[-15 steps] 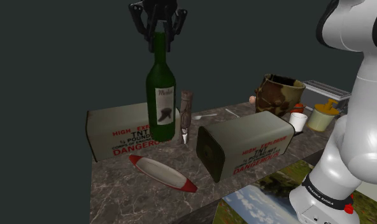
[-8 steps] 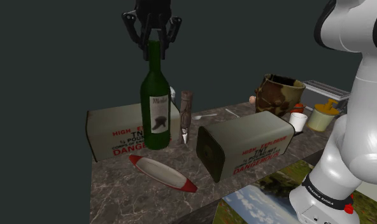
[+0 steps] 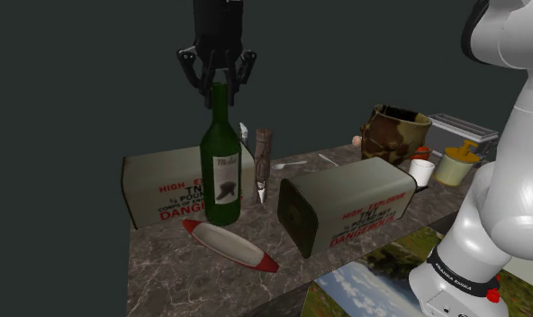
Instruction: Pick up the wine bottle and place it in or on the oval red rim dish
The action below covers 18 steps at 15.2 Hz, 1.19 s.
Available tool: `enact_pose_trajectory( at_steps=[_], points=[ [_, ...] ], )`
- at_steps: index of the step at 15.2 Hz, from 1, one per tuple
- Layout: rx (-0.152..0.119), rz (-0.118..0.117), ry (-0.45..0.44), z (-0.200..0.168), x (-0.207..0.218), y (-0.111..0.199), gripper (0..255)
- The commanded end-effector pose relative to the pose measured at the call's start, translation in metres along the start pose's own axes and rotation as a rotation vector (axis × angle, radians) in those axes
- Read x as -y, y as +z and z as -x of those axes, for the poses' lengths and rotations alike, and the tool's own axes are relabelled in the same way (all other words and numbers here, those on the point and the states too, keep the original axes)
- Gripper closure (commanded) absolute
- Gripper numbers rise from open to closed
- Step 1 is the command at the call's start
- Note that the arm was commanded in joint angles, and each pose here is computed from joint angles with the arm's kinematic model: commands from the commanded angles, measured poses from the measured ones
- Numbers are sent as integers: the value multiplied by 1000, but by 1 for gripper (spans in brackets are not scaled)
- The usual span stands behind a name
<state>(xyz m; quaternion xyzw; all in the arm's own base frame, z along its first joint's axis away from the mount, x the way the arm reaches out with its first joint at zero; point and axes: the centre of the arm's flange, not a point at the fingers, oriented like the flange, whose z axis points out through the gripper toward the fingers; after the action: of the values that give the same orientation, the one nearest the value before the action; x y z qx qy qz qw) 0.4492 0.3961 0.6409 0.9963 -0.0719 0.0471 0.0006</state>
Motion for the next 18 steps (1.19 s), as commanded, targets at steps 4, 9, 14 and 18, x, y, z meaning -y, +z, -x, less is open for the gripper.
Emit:
enact_pose_trajectory(
  at_steps=[4,9,14,18],
  points=[
    [-1,-1,0,2,0,26,255],
    [-1,-1,0,5,0,52,255],
    [-1,-1,0,7,-1,79,255],
    [-1,-1,0,9,-1,100,255]
  ],
)
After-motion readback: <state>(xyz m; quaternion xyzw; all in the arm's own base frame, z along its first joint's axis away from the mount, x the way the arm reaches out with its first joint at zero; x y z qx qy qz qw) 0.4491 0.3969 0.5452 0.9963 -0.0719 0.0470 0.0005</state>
